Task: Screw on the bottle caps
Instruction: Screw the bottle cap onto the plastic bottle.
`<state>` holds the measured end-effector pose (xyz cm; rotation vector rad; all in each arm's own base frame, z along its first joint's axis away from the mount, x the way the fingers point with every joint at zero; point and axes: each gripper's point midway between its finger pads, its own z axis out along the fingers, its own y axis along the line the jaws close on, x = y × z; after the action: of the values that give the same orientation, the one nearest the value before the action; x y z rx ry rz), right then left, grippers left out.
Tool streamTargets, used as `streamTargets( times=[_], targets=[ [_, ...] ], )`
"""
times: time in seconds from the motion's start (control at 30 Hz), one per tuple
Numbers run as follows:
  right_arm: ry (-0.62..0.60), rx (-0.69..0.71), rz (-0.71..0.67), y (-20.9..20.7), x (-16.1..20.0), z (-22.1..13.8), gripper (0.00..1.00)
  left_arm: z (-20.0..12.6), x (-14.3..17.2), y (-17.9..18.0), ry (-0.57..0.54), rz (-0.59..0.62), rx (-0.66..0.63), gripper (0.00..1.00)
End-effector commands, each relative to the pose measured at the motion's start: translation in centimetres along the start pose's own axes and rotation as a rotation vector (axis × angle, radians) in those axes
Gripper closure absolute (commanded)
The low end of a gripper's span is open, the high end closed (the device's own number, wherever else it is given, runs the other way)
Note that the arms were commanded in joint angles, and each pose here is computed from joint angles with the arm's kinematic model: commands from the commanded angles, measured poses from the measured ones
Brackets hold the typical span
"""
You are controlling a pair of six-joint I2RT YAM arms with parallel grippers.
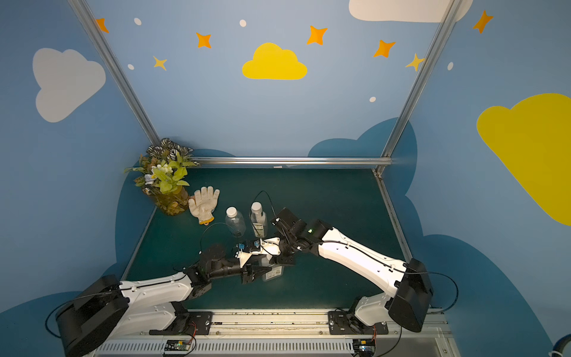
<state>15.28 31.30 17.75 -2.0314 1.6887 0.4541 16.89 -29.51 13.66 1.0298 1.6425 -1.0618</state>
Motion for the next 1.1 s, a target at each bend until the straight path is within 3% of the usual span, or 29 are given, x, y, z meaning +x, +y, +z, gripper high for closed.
streamTargets(
  times=[0.0,0.37,0.57,0.67,0.8,1.07],
  targets=[
    [0.102,-0.051,0.036,0.6,1.8,1.0,0.55,-0.1,0.7,-0.2,0.024,0.02,0.005,0.97],
    [0.18,-0.025,0.181,1.7,2.3,1.8,0.77,-0.2,0.6,0.1,0.019,0.02,-0.019,0.97],
    [0.186,0.038,0.386,1.8,2.1,1.3,0.79,-0.4,0.6,0.4,0.014,0.022,-0.04,0.97],
    [0.147,0.061,0.426,1.4,1.4,0.5,0.59,-0.5,0.5,0.4,0.01,0.024,-0.041,0.97],
    [0.055,0.127,0.351,0.2,-0.1,-2.3,0.36,-0.5,0.3,0.2,0.006,0.031,-0.031,0.97],
    [0.032,0.085,0.212,0.1,-0.3,-2.6,0.23,-0.5,0.2,-0.1,0.002,0.038,-0.014,0.97]
  ],
)
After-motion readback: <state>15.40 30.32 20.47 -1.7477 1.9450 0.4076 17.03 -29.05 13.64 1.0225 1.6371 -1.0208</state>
